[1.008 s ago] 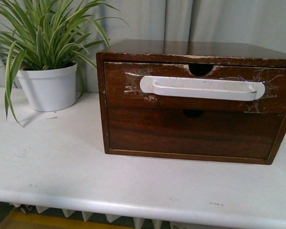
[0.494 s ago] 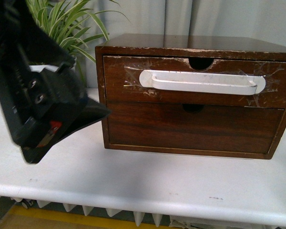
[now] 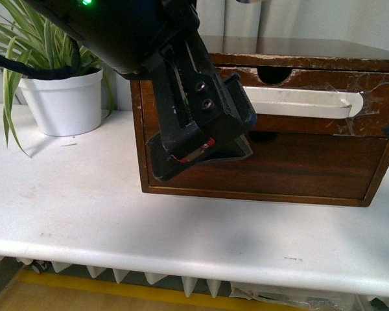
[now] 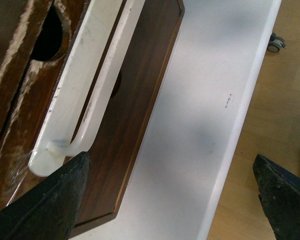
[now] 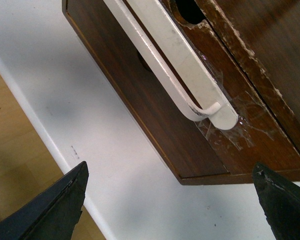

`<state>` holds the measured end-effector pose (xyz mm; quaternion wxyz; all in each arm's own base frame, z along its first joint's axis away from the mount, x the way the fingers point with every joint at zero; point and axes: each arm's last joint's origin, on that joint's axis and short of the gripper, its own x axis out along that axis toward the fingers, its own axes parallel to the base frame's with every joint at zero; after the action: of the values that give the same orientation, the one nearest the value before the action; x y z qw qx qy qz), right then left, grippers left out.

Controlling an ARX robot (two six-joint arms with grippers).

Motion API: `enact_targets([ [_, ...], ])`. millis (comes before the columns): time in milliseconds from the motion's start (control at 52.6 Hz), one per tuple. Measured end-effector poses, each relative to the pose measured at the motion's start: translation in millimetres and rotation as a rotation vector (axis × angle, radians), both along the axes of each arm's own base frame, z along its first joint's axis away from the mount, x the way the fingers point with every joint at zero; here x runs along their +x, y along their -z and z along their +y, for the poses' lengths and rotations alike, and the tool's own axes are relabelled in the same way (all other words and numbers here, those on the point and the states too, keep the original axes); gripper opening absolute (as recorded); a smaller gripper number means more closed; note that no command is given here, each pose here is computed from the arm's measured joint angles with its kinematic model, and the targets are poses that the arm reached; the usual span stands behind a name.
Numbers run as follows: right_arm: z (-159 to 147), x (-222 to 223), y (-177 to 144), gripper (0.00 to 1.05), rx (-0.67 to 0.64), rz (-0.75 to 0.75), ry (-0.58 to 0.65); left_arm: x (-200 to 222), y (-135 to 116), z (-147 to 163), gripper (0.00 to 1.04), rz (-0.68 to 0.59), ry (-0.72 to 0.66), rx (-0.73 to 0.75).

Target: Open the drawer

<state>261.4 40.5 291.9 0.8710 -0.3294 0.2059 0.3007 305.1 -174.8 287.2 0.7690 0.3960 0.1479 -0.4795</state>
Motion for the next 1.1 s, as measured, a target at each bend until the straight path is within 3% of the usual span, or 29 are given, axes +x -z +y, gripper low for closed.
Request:
enact_targets([
  [532, 32, 34, 14, 0.96, -0.057, 0.036, -0.073, 35, 9, -22, 0.99, 0.013, 0.054, 0.060],
  [1103, 38, 53, 24, 0.96, -0.057, 0.039, -0.054, 51, 18, -26, 0.99, 0.026, 0.046, 0.064],
])
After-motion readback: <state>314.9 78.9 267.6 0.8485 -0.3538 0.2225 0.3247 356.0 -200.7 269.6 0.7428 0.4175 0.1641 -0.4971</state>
